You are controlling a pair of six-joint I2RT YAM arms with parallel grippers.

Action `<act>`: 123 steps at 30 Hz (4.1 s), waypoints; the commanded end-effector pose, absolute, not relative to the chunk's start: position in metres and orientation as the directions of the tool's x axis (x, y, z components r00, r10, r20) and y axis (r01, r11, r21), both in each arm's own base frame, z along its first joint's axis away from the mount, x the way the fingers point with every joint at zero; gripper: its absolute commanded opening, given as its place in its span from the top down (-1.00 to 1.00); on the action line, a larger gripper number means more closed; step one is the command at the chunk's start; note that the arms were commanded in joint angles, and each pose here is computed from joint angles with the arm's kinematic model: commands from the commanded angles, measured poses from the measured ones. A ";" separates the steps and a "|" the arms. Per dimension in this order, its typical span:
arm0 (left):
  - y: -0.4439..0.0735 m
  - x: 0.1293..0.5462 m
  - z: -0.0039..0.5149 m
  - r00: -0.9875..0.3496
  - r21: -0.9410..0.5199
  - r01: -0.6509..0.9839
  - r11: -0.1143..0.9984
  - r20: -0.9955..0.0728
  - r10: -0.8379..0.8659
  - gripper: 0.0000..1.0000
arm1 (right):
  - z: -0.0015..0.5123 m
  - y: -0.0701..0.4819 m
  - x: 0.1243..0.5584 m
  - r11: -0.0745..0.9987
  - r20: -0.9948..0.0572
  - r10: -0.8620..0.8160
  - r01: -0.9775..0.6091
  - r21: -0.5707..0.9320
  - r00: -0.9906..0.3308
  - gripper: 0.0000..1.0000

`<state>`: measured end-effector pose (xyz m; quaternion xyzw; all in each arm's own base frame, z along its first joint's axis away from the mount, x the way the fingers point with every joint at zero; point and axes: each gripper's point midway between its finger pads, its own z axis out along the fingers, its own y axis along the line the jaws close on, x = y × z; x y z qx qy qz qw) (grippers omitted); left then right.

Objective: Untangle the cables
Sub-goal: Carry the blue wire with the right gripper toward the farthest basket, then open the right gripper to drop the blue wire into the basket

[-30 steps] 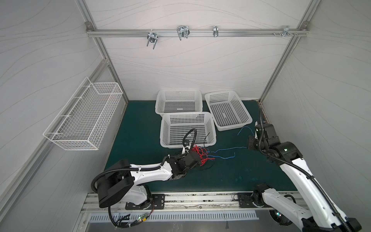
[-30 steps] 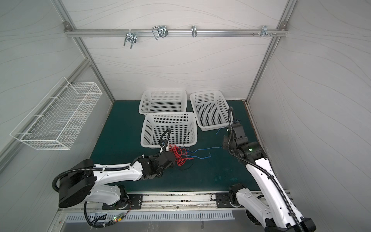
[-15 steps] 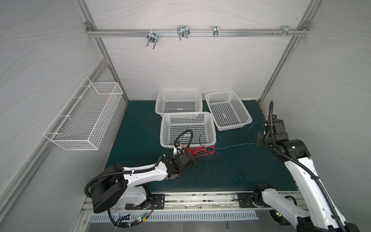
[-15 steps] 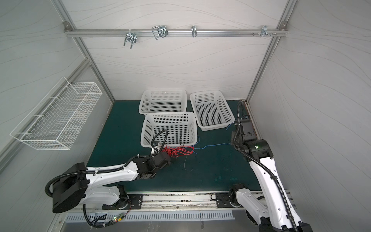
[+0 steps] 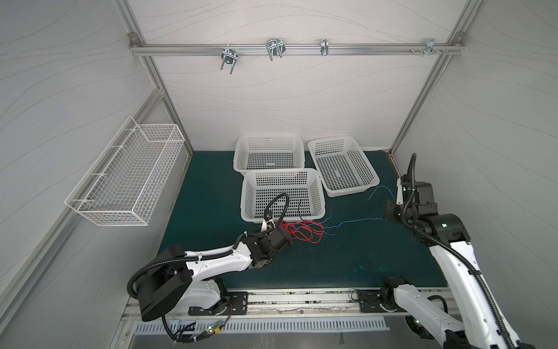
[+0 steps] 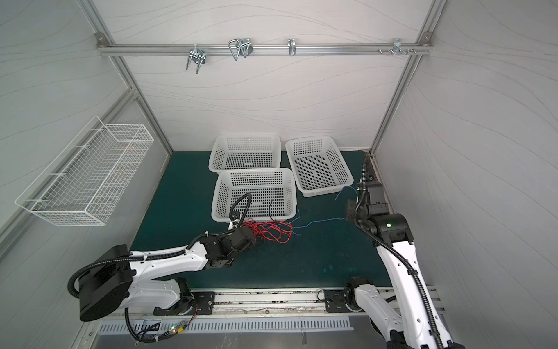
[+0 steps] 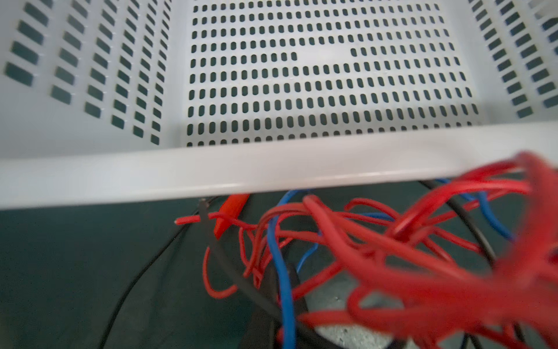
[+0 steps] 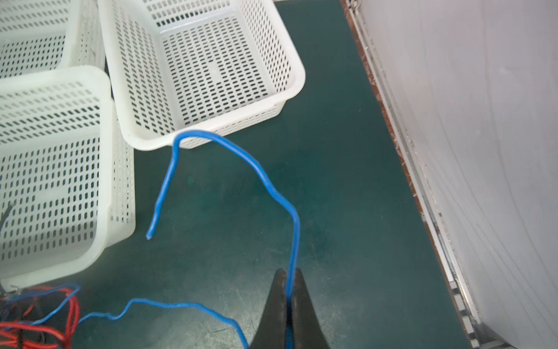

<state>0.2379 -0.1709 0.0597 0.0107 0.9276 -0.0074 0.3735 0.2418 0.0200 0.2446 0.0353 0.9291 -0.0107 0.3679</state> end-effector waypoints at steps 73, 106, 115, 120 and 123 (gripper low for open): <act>-0.243 0.255 0.114 -0.656 -0.197 0.274 0.941 -0.754 0.033 1.00 | 0.374 0.050 0.310 0.977 -0.926 -0.024 0.188 -0.102 -0.378 1.00; -0.227 0.252 0.110 -0.657 -0.217 0.210 0.953 -0.754 -0.027 1.00 | 0.149 0.075 0.523 0.962 -0.714 0.018 0.206 -0.178 -0.700 1.00; -0.227 0.252 0.109 -0.652 -0.224 0.209 0.952 -0.757 -0.035 1.00 | 0.107 0.054 0.498 0.972 -0.564 0.033 0.158 -0.175 -0.825 0.63; -0.227 0.252 0.108 -0.650 -0.225 0.212 0.951 -0.759 -0.035 1.00 | 0.122 0.050 0.491 0.976 -0.566 0.018 0.138 -0.171 -0.824 0.31; -0.226 0.251 0.107 -0.649 -0.225 0.212 0.951 -0.760 -0.035 1.00 | 0.136 0.048 0.488 0.976 -0.576 0.007 0.131 -0.175 -0.817 0.07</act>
